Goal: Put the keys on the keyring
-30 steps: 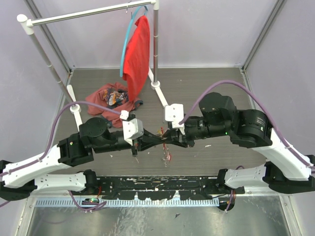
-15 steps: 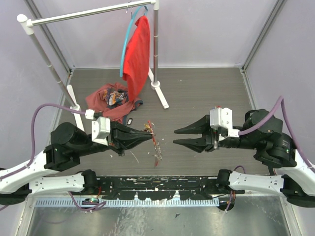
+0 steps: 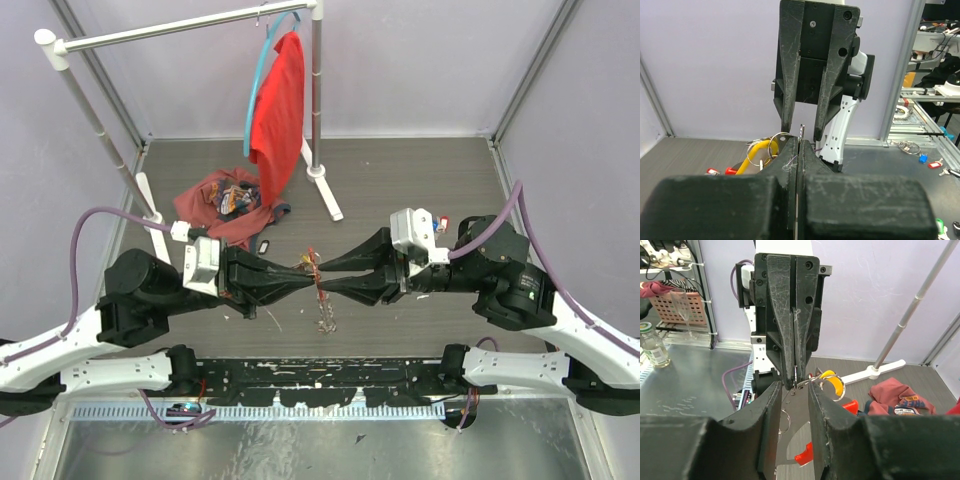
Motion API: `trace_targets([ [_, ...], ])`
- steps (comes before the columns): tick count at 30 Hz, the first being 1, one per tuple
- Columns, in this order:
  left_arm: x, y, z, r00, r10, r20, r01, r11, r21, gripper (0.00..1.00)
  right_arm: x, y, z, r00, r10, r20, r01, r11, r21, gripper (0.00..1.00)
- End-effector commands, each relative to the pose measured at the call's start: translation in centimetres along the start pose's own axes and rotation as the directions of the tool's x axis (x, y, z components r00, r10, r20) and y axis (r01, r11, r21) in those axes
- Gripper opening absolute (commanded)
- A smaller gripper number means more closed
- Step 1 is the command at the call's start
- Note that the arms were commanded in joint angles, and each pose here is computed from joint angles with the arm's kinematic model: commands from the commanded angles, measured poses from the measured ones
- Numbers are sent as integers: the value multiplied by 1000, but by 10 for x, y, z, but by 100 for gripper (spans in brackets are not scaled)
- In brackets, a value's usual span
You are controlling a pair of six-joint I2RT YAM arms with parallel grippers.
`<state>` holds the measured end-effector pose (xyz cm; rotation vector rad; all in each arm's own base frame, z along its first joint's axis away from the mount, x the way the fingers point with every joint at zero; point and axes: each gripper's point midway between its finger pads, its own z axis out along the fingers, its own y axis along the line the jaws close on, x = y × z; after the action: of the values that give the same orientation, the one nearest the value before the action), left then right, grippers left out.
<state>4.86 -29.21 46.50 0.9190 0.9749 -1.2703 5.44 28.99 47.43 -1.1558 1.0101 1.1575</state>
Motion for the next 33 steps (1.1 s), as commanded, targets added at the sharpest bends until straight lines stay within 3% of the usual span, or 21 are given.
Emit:
trace_targets([
  [1, -17, -6, 2, 997, 5, 72, -7, 999, 33, 0, -25, 7, 1, 996, -11, 92, 14, 999, -37, 32],
  [8, -18, -6, 3, 997, 6, 76, -9, 999, 36, 0, -19, 10, 3, 998, -1, 70, 5, 998, -57, 21],
  [21, -16, -11, 5, 998, 2, 61, -6, 998, 63, 0, -13, 8, 8, 999, 0, 39, 3, 998, -63, 15],
  [29, -14, -12, 6, 999, 2, 48, -6, 997, 75, 0, -7, 8, 13, 1000, 3, 10, -2, 997, -76, 21],
  [33, -13, -12, 6, 999, 4, 44, -7, 997, 75, 0, -4, 9, 15, 1000, 9, -4, -9, 996, -84, 11],
])
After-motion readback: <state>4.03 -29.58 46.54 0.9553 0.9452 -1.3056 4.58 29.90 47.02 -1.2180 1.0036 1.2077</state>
